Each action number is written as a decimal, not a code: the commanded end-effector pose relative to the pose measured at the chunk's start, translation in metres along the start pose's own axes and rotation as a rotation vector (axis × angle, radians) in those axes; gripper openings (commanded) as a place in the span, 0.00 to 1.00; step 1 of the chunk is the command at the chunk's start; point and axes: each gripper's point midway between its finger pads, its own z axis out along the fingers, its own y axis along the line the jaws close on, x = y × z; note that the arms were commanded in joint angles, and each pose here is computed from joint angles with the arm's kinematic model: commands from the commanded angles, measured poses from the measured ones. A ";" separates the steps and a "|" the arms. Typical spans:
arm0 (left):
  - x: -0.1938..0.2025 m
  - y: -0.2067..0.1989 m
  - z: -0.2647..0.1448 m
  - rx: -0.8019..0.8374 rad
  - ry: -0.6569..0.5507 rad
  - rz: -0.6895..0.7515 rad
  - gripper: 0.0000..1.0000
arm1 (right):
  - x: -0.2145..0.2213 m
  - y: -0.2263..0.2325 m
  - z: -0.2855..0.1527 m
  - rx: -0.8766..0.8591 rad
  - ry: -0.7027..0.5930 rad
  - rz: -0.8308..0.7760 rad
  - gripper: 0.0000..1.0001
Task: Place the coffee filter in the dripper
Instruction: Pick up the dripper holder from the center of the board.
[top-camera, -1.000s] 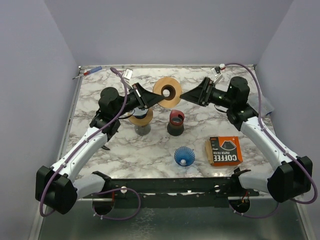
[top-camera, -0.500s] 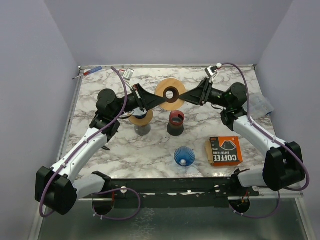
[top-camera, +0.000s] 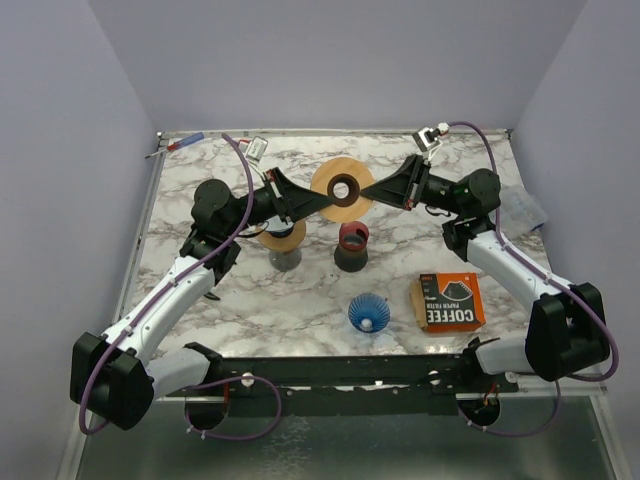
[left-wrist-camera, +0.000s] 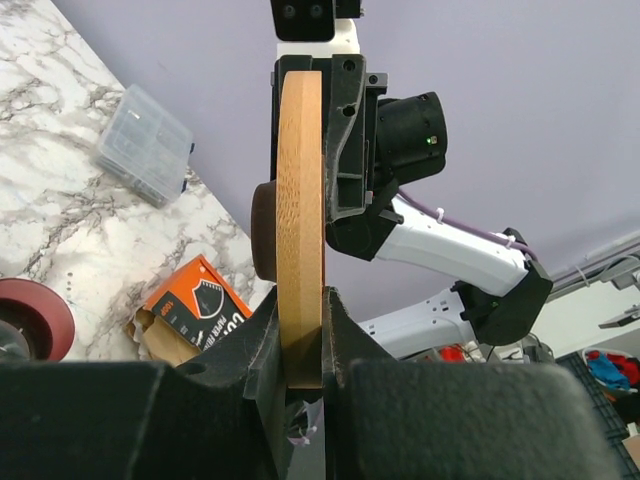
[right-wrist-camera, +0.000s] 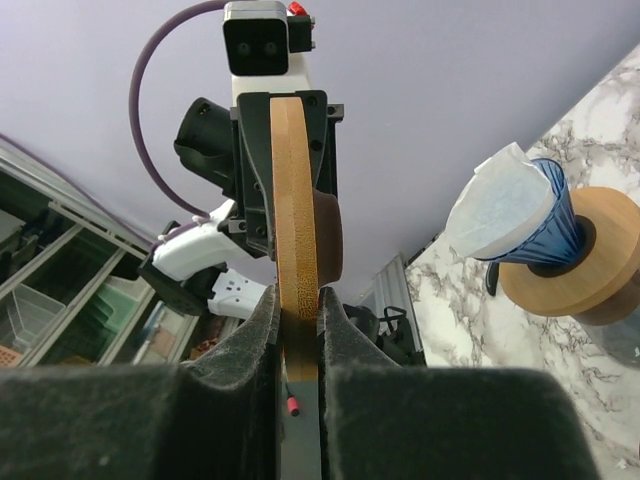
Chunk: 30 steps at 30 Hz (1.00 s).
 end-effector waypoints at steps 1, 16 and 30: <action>-0.002 -0.007 -0.003 0.024 -0.016 0.039 0.00 | 0.004 0.006 0.000 -0.022 0.023 -0.022 0.00; -0.005 0.002 -0.003 -0.007 -0.049 0.040 0.94 | 0.005 -0.001 -0.003 0.047 0.021 -0.037 0.00; -0.030 0.044 -0.010 -0.259 -0.072 0.223 0.99 | 0.008 -0.009 -0.005 0.106 0.022 -0.041 0.00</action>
